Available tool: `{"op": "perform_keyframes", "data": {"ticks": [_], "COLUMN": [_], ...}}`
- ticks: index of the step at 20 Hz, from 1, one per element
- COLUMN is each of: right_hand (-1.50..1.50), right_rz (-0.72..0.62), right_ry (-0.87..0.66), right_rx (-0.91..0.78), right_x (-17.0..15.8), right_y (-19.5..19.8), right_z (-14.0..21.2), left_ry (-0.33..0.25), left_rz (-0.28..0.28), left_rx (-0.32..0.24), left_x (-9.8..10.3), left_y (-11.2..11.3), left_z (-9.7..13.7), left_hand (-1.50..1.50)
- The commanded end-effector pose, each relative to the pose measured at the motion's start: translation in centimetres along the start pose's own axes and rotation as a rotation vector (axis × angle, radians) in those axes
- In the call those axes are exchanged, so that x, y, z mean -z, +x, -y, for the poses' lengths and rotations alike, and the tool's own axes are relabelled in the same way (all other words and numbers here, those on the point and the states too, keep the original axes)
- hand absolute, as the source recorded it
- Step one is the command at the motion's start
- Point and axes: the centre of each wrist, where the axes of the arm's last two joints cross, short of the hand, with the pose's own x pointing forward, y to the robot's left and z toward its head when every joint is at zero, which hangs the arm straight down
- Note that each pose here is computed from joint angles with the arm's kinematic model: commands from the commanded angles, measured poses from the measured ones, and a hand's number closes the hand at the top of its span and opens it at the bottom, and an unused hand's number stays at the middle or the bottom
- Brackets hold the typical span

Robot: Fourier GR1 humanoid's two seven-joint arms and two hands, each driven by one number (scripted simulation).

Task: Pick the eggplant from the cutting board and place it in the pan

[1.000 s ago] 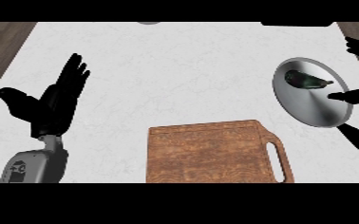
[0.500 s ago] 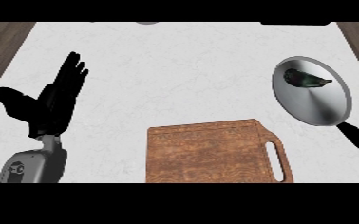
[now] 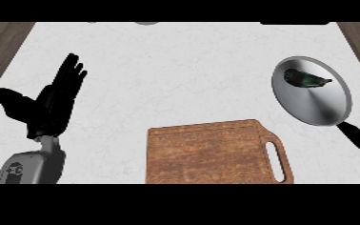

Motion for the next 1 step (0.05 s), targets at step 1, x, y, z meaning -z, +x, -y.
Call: {"op": "perform_keyframes", "data": {"ticks": [1], "right_hand": [-1.50], "right_rz": [0.139], "right_ry": [0.117], "right_rx": [0.143], "right_x": [-1.97], "right_y": [-0.21], "right_z": [1.46], "left_ry": [-0.002], "left_rz": [-0.009], "left_rx": [-0.015], "left_x": [0.09], "left_y": [-0.06], "left_z": [1.04], "left_hand": [0.00]}}
